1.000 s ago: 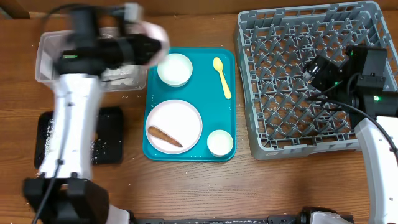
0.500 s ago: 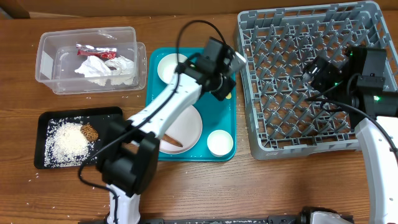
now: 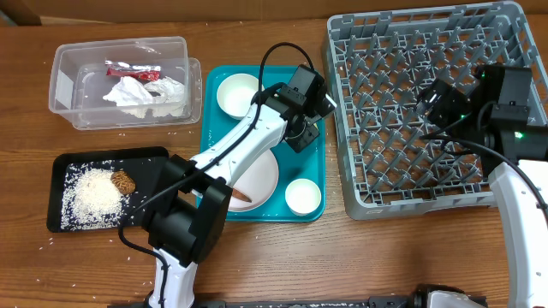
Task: Sort waste into correct bins and load items into the dishwasher
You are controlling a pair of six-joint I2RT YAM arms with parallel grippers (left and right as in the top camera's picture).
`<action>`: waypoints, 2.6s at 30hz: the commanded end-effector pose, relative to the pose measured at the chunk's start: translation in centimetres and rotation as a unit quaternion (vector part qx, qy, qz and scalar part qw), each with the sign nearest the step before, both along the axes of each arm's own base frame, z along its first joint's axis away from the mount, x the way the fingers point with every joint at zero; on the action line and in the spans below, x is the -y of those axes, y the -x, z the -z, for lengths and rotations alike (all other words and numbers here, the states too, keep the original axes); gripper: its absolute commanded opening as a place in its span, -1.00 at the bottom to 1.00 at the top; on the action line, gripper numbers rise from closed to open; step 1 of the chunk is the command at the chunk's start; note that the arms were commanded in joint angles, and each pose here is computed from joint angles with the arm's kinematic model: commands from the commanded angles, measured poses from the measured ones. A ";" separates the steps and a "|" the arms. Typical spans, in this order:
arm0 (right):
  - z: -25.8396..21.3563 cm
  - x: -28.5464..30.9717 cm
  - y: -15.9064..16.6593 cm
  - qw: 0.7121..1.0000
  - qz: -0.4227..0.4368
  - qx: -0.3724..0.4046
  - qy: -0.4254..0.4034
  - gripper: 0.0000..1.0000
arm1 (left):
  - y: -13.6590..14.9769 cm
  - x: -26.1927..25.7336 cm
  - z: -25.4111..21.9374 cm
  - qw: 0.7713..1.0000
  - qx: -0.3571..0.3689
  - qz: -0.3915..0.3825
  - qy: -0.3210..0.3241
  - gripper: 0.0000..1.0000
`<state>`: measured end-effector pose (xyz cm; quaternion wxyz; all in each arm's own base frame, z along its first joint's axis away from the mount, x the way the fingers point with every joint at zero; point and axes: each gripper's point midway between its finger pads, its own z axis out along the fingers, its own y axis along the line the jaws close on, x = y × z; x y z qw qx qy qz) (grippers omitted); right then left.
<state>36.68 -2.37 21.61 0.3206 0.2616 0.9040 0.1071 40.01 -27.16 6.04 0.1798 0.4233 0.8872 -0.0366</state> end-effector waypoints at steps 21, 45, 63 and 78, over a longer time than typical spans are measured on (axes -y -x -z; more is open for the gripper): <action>-1.6 0.0 -0.1 1.000 -0.003 0.020 0.003 1.00 | 7.7 -17.5 -5.6 0.867 -0.100 -0.485 -0.056 0.24; -1.3 0.0 0.2 1.000 -0.003 0.010 0.002 1.00 | 12.1 -17.3 3.1 0.855 -0.178 -0.484 -0.045 0.15; -0.8 -0.1 0.8 1.000 -0.012 -0.004 0.007 1.00 | 10.6 -19.1 6.5 0.814 -0.095 -0.573 -0.018 -0.80; -0.8 -0.1 0.8 1.000 -0.012 -0.004 0.007 1.00 | 5.8 -24.8 -7.6 0.773 -0.026 -0.634 0.003 -0.92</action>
